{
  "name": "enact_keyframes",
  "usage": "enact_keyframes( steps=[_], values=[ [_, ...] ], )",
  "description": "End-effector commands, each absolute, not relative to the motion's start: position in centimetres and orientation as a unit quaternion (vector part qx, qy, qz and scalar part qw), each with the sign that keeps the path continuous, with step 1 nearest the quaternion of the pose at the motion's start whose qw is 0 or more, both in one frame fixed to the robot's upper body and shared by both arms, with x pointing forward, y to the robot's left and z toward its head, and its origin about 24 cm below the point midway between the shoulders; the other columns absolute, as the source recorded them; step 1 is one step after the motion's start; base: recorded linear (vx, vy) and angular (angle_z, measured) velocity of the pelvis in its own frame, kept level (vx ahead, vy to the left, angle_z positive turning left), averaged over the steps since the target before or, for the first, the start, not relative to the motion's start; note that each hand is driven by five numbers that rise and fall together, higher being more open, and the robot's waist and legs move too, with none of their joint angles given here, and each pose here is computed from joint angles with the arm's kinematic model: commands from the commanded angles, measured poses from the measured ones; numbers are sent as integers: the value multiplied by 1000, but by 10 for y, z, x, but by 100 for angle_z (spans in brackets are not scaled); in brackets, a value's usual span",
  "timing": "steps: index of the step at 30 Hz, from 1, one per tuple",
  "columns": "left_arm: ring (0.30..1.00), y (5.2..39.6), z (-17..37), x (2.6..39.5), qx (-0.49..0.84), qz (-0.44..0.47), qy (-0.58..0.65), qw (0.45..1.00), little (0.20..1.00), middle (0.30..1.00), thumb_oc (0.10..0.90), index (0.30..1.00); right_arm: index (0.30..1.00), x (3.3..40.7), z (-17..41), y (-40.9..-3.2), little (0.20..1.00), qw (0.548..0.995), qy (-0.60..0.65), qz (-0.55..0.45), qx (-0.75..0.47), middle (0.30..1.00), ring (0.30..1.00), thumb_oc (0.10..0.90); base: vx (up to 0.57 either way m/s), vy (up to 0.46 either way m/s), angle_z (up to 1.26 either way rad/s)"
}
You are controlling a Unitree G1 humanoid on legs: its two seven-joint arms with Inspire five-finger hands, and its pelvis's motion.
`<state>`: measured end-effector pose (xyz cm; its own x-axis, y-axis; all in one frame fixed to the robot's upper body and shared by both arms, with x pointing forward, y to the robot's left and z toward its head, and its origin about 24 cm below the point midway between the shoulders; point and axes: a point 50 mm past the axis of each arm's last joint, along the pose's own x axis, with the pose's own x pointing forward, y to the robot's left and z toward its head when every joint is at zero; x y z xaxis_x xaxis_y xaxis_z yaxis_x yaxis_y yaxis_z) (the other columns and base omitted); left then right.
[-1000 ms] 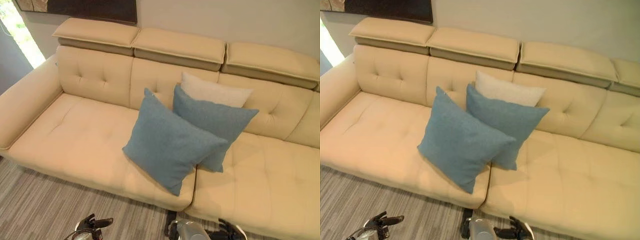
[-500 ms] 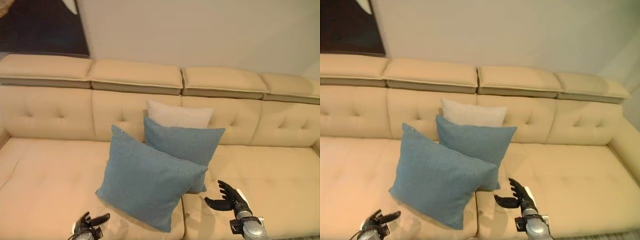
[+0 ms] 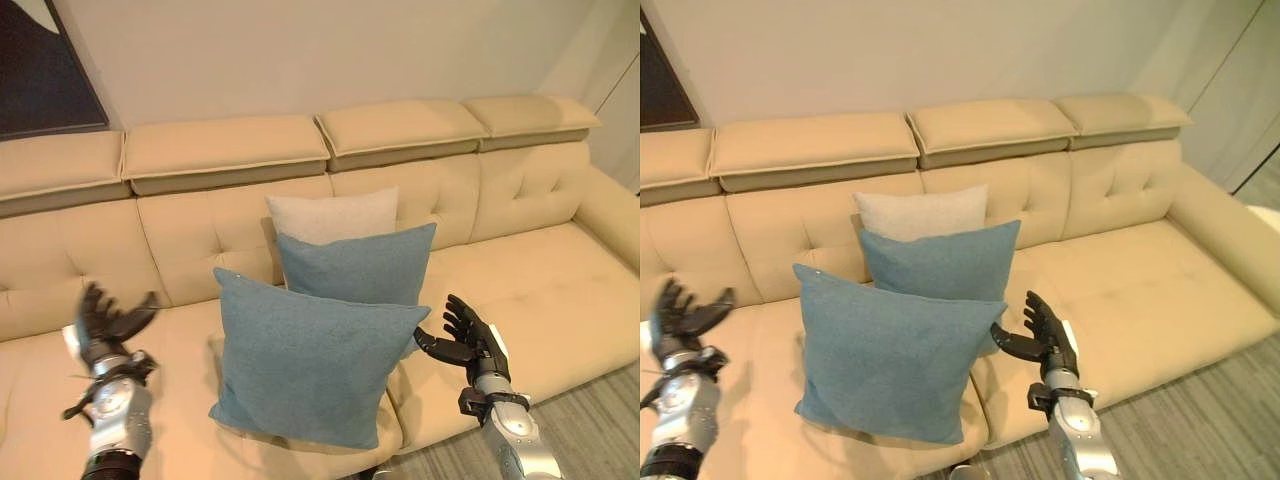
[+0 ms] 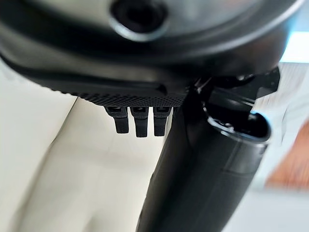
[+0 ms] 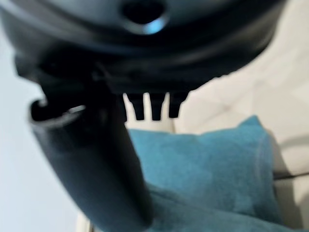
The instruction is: Pick up all the scattered cushions and arrange them neatly on the sofa.
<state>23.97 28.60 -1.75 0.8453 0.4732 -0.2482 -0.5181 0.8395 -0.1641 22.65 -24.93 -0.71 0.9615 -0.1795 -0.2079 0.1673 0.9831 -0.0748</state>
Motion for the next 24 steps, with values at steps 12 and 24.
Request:
enact_keyframes(
  steps=[12,24],
  values=[
    [900,232,-37,245,-247,107,141,953,900,900,800,900,900,203,38,-233,900,996,20,30,87,900,900,800,44,-6,-10],
    [900,234,-63,235,-243,93,201,945,900,900,800,900,900,190,22,-253,900,991,93,78,52,900,900,800,15,-8,-16]
  ],
)
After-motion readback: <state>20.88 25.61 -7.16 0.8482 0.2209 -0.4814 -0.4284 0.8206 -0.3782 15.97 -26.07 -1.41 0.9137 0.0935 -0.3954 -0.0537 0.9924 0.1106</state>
